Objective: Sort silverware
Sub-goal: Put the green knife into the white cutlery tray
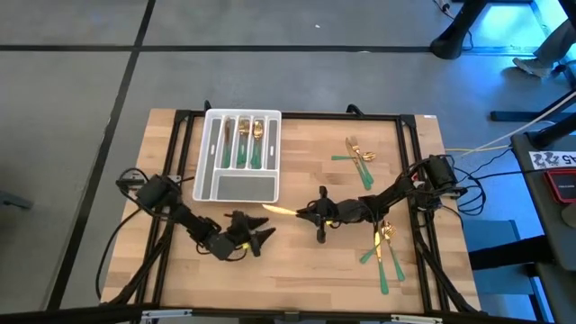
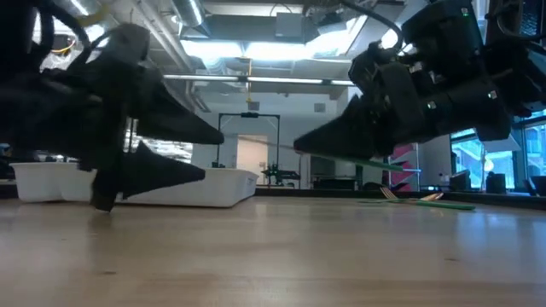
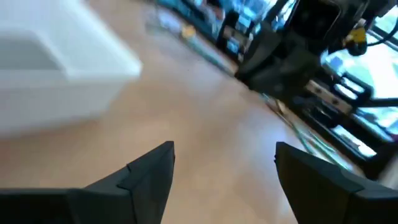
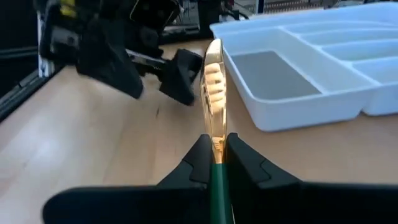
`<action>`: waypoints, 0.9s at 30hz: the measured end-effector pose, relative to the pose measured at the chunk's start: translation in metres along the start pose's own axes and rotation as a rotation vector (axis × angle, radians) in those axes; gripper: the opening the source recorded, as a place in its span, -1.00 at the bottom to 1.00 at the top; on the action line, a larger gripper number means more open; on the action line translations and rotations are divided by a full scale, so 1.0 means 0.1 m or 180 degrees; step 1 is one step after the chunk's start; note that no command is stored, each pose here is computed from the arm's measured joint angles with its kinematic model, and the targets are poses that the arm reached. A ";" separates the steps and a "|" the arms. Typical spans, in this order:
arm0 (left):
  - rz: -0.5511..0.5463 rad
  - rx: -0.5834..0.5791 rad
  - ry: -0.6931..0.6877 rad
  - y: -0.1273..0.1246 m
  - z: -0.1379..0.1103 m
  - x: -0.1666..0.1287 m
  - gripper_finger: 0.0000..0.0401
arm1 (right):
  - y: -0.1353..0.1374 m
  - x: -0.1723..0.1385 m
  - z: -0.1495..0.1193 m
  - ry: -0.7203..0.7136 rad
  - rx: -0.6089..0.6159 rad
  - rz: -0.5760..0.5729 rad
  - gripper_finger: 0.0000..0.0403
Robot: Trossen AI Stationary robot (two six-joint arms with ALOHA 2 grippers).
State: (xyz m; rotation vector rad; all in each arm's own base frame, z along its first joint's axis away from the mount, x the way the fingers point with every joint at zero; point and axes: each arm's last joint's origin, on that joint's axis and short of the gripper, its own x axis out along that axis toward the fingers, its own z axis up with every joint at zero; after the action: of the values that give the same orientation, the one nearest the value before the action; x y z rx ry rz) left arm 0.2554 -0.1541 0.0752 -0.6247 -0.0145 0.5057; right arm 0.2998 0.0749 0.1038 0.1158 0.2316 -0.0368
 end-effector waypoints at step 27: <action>-0.0085 0.0577 -0.0697 -0.41 0.31 0.35 -0.34 | 0.19 0.19 0.29 -0.0329 -0.0249 0.0057 -0.98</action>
State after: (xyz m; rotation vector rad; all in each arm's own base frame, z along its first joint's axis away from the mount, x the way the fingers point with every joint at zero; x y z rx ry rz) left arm 0.2993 -0.1492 0.1187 -0.3894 -0.1821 0.5409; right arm 0.3257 0.0900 0.1296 0.0380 0.1286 -0.0157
